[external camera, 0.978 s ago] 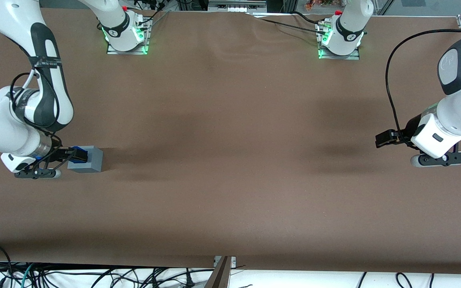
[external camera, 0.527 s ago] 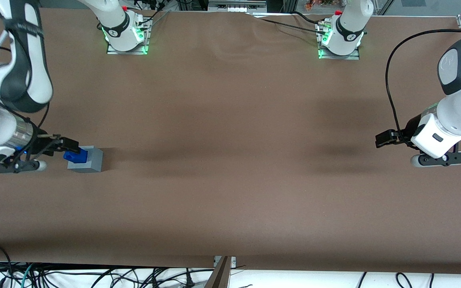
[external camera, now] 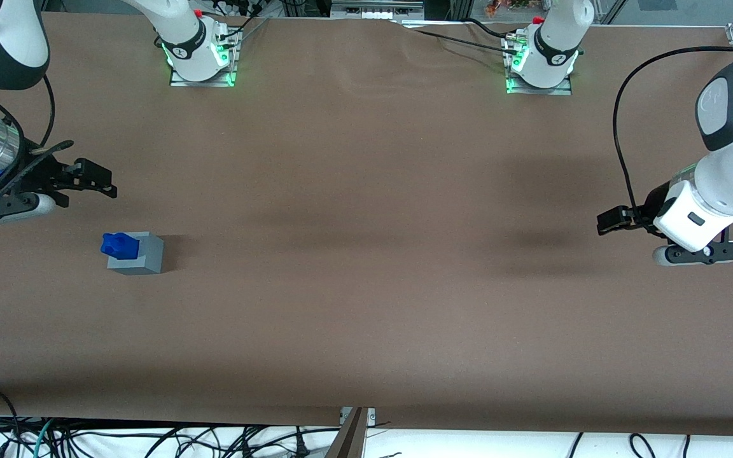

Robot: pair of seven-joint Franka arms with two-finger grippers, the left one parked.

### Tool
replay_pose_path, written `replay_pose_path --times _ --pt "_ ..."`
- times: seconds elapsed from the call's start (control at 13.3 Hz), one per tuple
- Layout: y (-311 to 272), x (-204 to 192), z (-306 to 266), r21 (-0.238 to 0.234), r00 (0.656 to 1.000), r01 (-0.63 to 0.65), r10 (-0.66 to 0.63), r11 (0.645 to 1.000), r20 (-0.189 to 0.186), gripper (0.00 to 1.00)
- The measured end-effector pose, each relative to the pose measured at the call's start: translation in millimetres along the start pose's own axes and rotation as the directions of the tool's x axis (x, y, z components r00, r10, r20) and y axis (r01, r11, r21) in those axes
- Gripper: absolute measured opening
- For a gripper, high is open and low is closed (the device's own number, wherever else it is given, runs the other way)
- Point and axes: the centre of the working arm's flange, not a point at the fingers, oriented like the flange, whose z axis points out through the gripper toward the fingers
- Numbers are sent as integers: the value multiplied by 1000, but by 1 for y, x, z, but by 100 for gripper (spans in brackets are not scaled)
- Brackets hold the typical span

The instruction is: Insert blue part into gray base with right arm

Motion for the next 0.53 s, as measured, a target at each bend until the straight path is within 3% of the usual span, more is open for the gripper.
replay_pose_path --times 0.15,0.53 --pt "-10 1 11 -19 1000 11 -11 1000 24 99" --pt "-45 0 5 -19 999 24 -24 1000 27 99"
